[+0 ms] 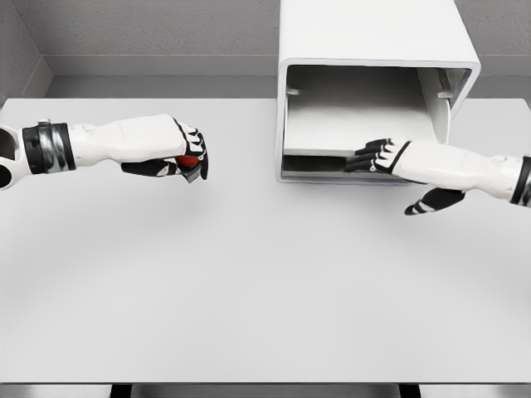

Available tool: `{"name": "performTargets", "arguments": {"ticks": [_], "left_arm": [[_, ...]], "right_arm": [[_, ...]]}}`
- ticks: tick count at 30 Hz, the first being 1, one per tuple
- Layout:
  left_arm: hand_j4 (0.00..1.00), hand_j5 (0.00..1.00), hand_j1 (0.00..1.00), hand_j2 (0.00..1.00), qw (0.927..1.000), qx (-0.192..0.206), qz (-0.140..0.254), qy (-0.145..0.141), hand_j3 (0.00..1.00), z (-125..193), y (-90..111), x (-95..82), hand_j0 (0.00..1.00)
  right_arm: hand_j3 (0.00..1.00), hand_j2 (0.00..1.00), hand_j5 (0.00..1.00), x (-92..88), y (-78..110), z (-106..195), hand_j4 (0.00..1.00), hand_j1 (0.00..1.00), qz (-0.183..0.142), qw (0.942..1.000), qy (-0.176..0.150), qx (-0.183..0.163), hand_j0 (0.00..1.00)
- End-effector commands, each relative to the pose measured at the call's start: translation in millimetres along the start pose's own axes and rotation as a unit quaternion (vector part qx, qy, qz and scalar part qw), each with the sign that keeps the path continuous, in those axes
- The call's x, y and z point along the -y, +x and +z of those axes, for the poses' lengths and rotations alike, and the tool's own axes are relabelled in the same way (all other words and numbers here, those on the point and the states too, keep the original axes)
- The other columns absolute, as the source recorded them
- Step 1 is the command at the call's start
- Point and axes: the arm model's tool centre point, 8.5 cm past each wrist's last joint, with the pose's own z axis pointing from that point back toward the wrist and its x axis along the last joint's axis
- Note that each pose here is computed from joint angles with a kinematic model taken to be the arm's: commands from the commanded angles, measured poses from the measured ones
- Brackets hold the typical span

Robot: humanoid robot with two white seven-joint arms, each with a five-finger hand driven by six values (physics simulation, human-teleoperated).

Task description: Slide open multi-storey tabletop storage cabinets and put open load switch and slide close multi-storey tabletop storage cabinets

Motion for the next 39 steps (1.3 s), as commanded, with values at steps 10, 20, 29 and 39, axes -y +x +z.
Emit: {"name": "performTargets", "arguments": {"ticks": [10, 20, 29, 39], "left_arm": [[0.46, 0.46, 0.46, 0.46, 1.0000, -0.001, 0.002, 0.003, 0.46, 1, -1, -1.0, 0.46], [0.46, 0.46, 0.46, 0.46, 1.0000, -0.007, 0.005, 0.000, 0.46, 2, -4, 2.4, 0.46], [0.46, 0.46, 0.46, 0.46, 0.9999, -0.006, 0.012, -0.005, 0.46, 1, -3, 10.1, 0.46], [0.46, 0.46, 0.46, 0.46, 0.9998, -0.006, 0.017, -0.007, 0.46, 0, -4, 12.9, 0.46]], "right_arm": [[1.00, 1.00, 1.00, 44.7, 9.8, 14, 1.00, 1.00, 0.026, 0.9983, -0.052, 0.010, 1.00], [1.00, 1.00, 1.00, 39.5, 3.2, -11, 1.00, 1.00, 0.035, 0.9943, -0.098, -0.026, 1.00], [1.00, 1.00, 1.00, 21.8, 1.2, -17, 1.00, 1.00, 0.016, 0.9959, -0.086, -0.023, 1.00], [1.00, 1.00, 1.00, 55.0, 10.7, 32, 1.00, 1.00, 0.095, 0.9921, -0.076, -0.033, 1.00]]}}
